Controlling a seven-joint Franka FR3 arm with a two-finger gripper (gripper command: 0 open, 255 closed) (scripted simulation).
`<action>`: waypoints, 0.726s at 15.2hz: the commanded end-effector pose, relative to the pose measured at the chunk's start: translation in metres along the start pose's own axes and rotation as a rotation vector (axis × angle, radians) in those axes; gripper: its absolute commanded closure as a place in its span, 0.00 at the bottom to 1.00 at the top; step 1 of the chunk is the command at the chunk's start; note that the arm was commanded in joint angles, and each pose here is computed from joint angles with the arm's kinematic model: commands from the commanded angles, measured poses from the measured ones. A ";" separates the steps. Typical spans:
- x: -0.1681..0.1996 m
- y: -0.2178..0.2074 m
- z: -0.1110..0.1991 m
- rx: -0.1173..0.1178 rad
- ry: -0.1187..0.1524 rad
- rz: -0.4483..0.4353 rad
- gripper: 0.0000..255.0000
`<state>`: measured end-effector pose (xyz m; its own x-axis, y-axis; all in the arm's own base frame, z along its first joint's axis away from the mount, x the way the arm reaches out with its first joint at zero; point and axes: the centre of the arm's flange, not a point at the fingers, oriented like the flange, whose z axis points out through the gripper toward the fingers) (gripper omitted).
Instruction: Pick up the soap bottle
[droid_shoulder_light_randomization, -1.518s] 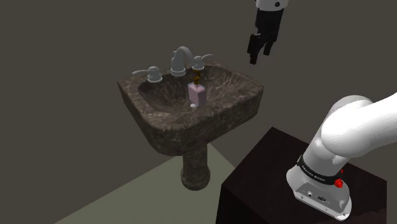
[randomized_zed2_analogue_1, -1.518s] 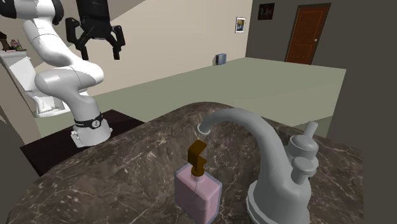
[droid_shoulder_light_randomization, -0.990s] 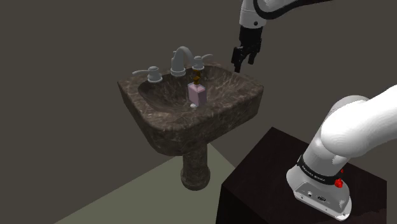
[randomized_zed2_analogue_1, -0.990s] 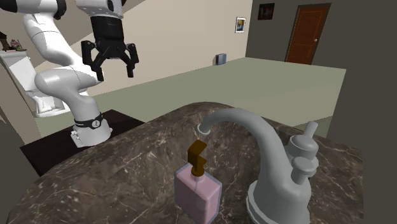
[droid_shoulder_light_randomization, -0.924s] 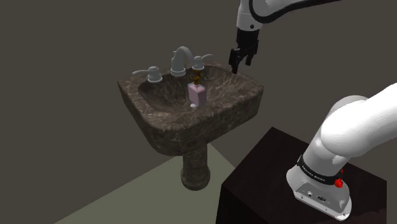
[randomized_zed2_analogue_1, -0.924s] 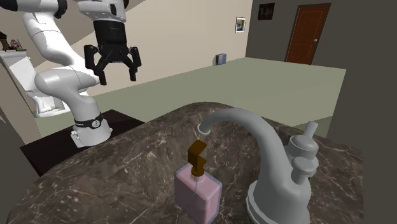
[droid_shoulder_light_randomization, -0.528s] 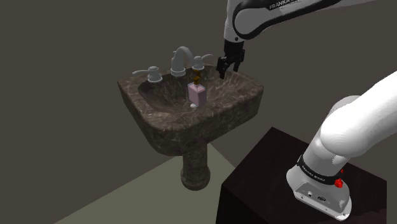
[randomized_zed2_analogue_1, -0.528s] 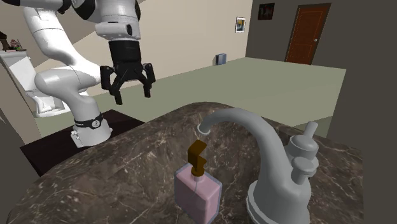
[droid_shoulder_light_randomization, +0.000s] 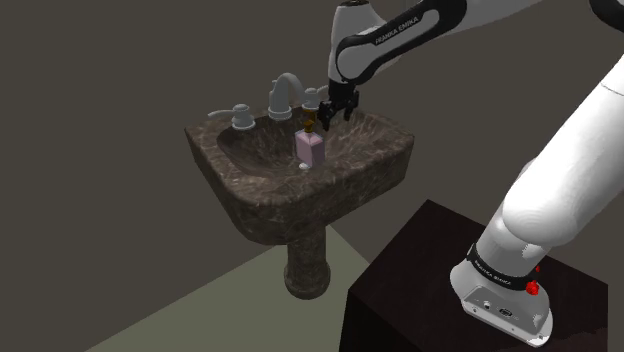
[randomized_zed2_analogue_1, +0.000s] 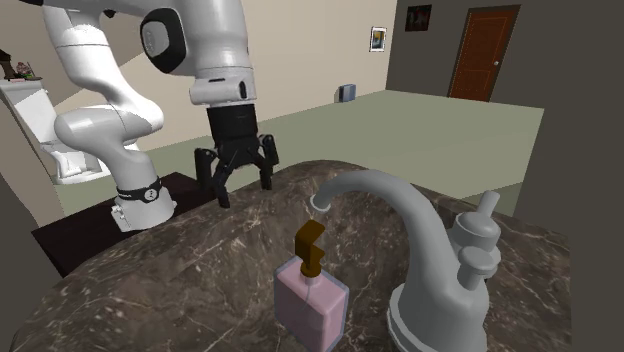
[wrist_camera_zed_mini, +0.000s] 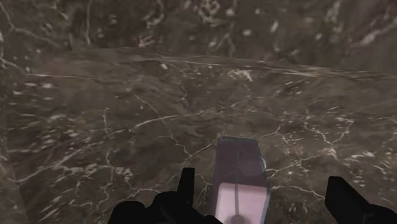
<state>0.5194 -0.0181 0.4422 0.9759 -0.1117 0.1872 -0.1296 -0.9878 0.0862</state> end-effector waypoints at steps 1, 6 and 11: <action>0.016 0.001 0.022 0.003 0.013 0.008 0.00; 0.060 -0.002 0.065 0.011 0.044 0.030 0.00; 0.099 -0.004 0.101 0.017 0.070 0.048 0.00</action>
<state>0.6279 -0.0377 0.3652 0.9555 -0.1498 0.2541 -0.1704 -0.9835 0.0610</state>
